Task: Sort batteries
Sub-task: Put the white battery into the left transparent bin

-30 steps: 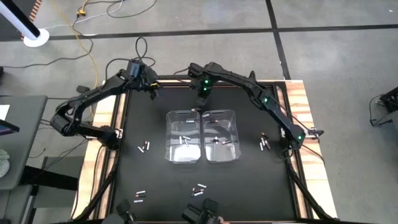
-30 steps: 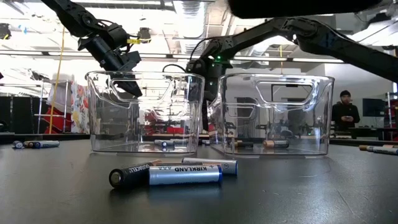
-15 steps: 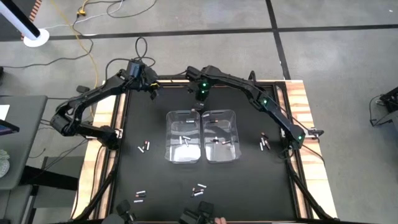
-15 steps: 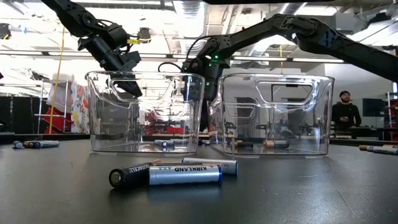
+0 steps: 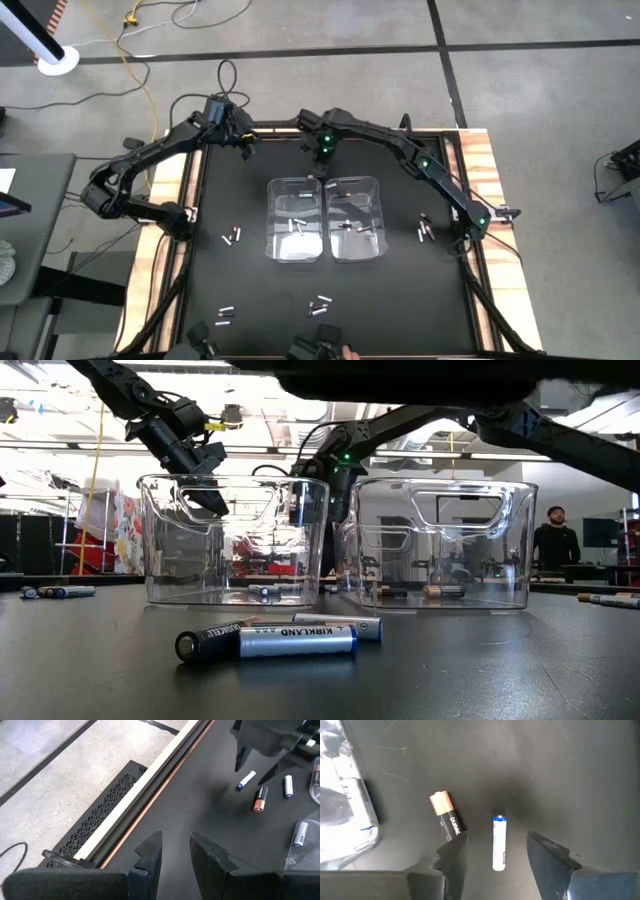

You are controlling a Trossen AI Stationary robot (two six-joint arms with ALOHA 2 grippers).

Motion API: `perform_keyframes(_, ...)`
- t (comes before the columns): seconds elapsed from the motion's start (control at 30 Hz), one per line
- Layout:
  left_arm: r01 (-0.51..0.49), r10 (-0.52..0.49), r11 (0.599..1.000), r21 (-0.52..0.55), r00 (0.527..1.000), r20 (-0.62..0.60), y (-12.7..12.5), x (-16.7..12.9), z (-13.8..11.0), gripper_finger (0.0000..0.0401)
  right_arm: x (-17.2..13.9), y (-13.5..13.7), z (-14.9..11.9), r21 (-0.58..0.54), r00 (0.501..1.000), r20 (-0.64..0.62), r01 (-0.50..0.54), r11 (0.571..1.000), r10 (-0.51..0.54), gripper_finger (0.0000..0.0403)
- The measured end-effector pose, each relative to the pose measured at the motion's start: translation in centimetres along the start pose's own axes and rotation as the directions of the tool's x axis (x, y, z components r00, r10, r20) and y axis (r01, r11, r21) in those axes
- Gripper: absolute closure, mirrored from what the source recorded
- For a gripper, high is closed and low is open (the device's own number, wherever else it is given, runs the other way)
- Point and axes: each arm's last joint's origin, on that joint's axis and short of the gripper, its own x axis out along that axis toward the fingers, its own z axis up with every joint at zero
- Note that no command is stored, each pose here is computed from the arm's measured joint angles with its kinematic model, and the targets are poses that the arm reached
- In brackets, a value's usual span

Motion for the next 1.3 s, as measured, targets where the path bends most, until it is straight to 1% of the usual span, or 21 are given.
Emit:
perform_keyframes(0.13,0.0,0.0,1.0,0.0,1.0,0.0,0.0,0.0,0.0,0.0307,0.1,-0.1,0.0,-0.017,1.0,-0.002,0.028,0.999,-0.028,0.0188)
perform_keyframes(0.43,0.0,0.0,1.0,0.012,1.0,0.0,0.0,0.0,0.0,0.0307,1.7,-0.1,-0.9,-0.012,0.998,-0.056,0.018,1.0,-0.019,0.0219)
perform_keyframes(0.5,0.0,0.0,1.0,0.018,1.0,-0.001,0.0,0.0,0.0,0.0307,2.1,-0.1,-1.2,-0.022,0.996,-0.073,0.053,0.998,-0.055,0.0225)
perform_keyframes(0.57,0.0,0.0,1.0,0.019,1.0,0.0,0.0,0.0,0.0,0.0307,2.3,0.0,-1.2,-0.054,0.992,-0.082,0.088,0.995,-0.092,0.0231)
perform_keyframes(0.63,0.0,0.0,1.0,0.019,1.0,0.0,0.0,0.0,0.0,0.0307,2.3,0.1,-1.2,-0.072,0.99,-0.086,0.104,0.992,-0.11,0.0238)
perform_keyframes(0.77,0.0,0.0,1.0,0.019,1.0,0.0,0.0,0.0,0.0,0.0307,2.3,0.0,-1.2,-0.072,0.99,-0.086,0.105,0.992,-0.111,0.0269)
perform_keyframes(0.83,0.0,0.0,1.0,0.018,1.0,0.0,0.0,0.0,0.0,0.0307,2.3,0.3,-1.2,-0.084,0.99,-0.089,0.102,0.991,-0.11,0.0292)
perform_keyframes(0.9,0.0,0.0,1.0,0.018,1.0,0.0,0.0,0.0,0.0,0.0307,2.3,0.5,-1.1,-0.111,0.988,-0.092,0.111,0.988,-0.122,0.0305)
perform_keyframes(1.2,0.0,0.0,1.0,0.016,1.0,0.0,0.0,0.0,0.0,0.0307,2.3,0.5,-1.1,-0.117,0.987,-0.097,0.114,0.987,-0.126,0.0312)
perform_keyframes(1.3,0.0,0.0,1.0,0.016,1.0,0.0,0.0,0.0,0.0,0.0307,2.0,0.5,-1.1,-0.138,0.989,-0.098,0.101,0.985,-0.115,0.0322)
